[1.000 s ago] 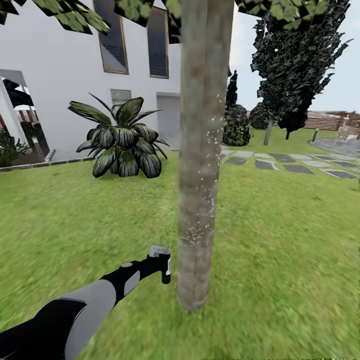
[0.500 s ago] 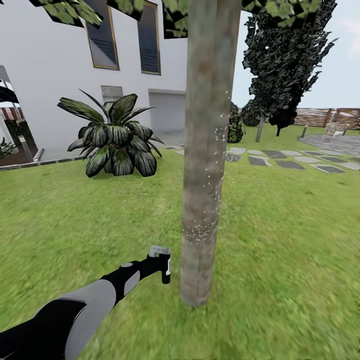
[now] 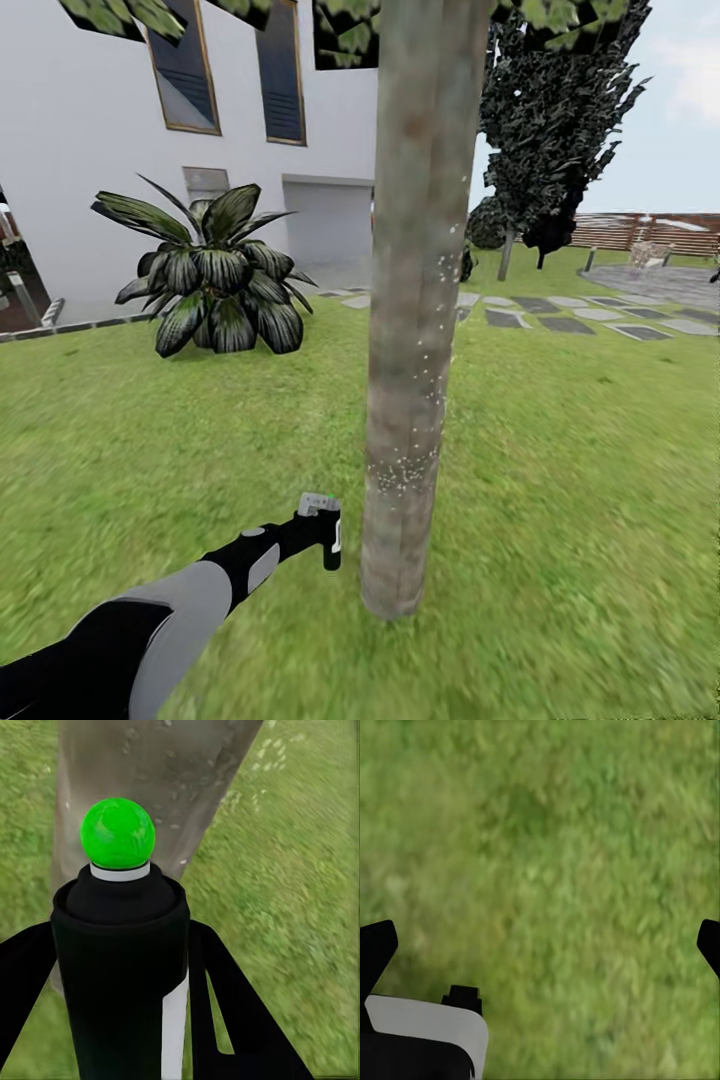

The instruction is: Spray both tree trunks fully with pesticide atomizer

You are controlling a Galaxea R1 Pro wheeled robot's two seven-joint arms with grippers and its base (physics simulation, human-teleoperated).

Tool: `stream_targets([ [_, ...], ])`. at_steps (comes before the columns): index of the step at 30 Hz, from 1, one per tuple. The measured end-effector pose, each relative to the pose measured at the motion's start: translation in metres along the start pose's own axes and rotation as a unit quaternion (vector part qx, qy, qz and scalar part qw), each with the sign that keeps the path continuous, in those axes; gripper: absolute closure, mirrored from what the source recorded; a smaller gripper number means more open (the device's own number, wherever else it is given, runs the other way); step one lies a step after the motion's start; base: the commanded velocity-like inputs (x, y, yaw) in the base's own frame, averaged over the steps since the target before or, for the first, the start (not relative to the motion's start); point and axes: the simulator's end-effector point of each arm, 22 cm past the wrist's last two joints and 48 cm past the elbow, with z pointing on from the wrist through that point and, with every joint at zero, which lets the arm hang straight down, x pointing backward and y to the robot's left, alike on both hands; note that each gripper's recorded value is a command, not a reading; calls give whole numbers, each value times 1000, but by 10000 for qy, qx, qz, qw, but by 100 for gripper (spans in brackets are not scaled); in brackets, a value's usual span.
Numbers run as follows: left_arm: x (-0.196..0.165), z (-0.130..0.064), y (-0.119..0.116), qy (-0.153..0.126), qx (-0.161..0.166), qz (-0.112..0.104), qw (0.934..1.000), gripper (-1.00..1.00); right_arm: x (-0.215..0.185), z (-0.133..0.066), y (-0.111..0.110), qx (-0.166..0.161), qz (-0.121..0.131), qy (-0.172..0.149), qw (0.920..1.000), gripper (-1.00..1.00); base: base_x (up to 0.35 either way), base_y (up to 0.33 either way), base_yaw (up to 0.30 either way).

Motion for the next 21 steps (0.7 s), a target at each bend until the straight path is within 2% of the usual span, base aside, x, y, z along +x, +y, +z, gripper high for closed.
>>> stream_targets([
  [5,20,-3,1,105,-18,-85,9999,100,-1,0,0,1,2,-15,10000,-100,6,201,-76],
  [8,20,-4,3,111,-30,-90,9999,100,-1,0,0,1,3,-18,10000,-100,0,345,-238],
  [13,21,-4,3,119,-30,-92,9999,100,-1,0,0,1,2,-16,10000,-100,0,349,-62],
  [18,21,-4,3,117,-28,-92,9999,100,-1,0,0,0,2,-16,10000,-100,12,341,-227],
  [21,20,-3,3,111,-27,-90,9999,100,-1,0,0,0,2,-17,10000,-100,20,122,-105],
])
